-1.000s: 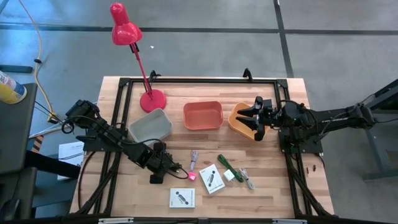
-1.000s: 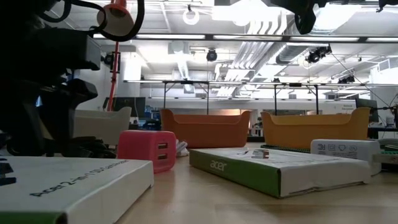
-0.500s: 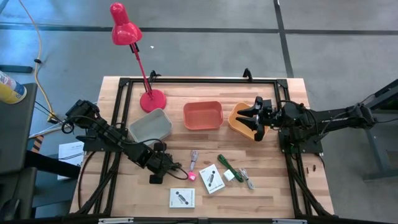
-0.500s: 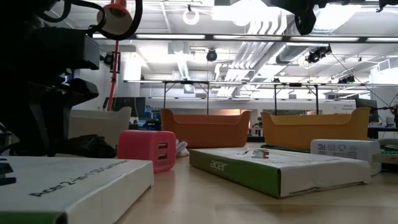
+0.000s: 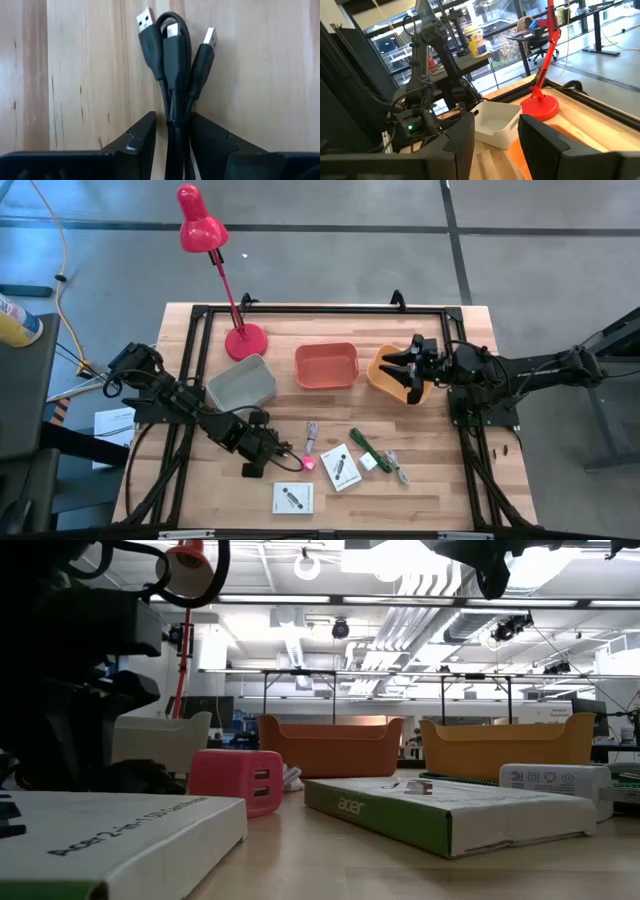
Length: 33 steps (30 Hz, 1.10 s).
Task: Pick and place items into bin
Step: Put the black charger cable into the gray bin
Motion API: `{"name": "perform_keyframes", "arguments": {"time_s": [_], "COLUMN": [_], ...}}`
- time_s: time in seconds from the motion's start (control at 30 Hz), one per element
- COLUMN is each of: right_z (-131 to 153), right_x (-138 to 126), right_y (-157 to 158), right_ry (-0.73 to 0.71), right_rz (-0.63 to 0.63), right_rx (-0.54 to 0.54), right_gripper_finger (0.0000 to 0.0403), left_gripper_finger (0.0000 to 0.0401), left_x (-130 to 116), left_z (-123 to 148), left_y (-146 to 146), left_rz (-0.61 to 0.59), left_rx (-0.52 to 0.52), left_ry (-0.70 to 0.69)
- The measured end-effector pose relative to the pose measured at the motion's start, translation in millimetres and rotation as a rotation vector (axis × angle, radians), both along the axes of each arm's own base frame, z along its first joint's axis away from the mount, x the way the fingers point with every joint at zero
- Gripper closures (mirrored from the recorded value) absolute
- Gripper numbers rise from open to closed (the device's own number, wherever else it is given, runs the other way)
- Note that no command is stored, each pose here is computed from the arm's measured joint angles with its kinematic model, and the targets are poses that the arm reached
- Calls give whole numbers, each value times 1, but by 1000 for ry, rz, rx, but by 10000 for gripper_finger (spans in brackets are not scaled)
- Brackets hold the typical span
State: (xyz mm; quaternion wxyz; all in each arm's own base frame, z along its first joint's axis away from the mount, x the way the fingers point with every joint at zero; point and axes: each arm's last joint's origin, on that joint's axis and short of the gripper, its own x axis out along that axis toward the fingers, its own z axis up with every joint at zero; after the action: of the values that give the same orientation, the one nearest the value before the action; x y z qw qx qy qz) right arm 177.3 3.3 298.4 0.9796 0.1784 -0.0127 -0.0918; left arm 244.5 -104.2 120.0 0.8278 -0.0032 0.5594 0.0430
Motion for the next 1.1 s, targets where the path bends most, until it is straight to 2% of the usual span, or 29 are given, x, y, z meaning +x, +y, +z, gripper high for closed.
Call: {"name": "perform_keyframes", "arguments": {"time_s": [0.73,0.87,1.1], "right_z": [-1,-1,-1], "right_x": [0,0,0], "right_y": [0,0,0], "right_ry": [1,1,1], "right_rz": [2,2,-3], "right_rx": [23,23,23], "right_gripper_finger": [261,261,261], "left_gripper_finger": [297,319,389], "left_x": [0,0,0], "left_z": [8,8,8], "left_y": [1,1,1], "left_rz": [23,23,23], "left_rx": [2,1,0], "left_ry": [-47,-48,-50]}}
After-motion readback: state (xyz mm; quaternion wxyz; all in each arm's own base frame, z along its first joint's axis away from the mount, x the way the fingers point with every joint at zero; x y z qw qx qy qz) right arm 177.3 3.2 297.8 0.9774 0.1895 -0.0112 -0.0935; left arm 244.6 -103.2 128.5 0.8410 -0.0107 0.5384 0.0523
